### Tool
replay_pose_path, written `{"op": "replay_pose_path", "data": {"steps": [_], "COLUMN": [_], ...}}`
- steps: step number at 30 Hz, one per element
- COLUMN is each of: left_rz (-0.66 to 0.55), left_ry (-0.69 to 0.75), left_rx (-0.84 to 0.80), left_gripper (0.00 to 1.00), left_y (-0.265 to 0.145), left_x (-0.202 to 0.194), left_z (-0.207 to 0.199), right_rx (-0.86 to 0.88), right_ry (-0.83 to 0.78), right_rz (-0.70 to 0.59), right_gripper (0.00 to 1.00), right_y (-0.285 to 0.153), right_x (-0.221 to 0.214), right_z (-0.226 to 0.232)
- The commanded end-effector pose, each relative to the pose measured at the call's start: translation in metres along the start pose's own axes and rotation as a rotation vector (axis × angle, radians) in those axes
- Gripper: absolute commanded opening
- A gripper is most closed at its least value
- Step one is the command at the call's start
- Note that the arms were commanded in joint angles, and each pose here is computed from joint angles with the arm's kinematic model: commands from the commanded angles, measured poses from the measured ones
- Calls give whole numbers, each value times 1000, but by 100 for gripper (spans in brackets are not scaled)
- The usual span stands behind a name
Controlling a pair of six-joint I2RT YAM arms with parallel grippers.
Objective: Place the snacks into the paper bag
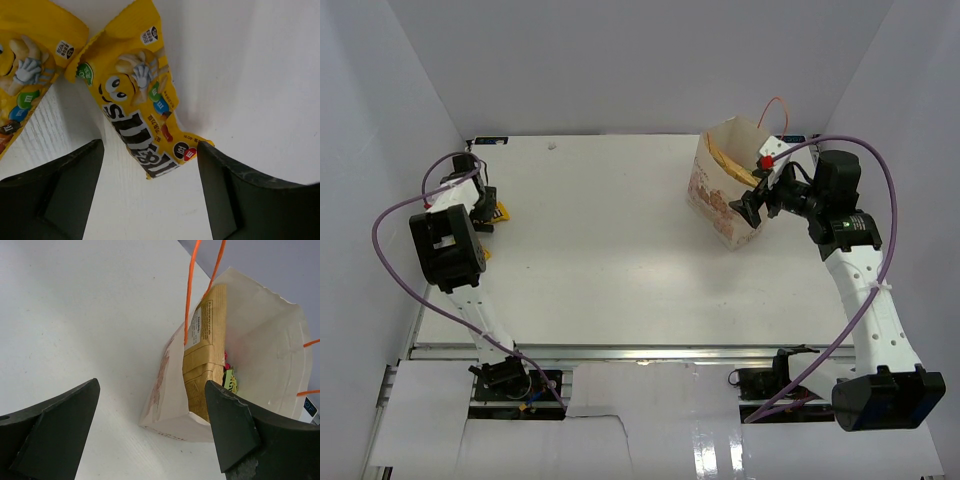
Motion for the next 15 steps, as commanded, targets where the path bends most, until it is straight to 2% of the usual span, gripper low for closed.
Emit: {"op": "replay_pose_path", "data": {"steps": [1,5,6,8,12,13,15], "left_rz": [-27,31,46,58,114,154,166], "left_ry": [-58,-62,-48,-32,51,112,174], "left_rx": [46,90,90,80,-34,-92,-205], "left_gripper": [85,73,66,62,56,51,47], "left_y": [2,16,17,17,9,3,-6], "left_x": [15,12,10,8,2,-4,-9], "left_z": [5,19,20,19,6,3,-10], "right_rx": [22,23,22,26,62,75,131], "right_ry": [-3,-6,-9,-17,-21,-21,-35], "right_rz": [-21,-29,-31,-40,-53,-54,-65], "right_gripper": [91,91,91,91,91,91,91], "right_y": [-5,-7,-8,-10,-14,-14,-16], "right_x": [2,6,8,11,14,13,14], "right_z": [6,7,7,9,17,19,28]}}
Point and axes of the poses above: each gripper's point midway between its finger pads, its own y axis out along the fingers, its own z axis along the line the jaws close on, x = y × z, the point moved 5 cm from there along -y, back along the fingers, and after that the axes turned 10 degrees about y, right-handed, at the moved point
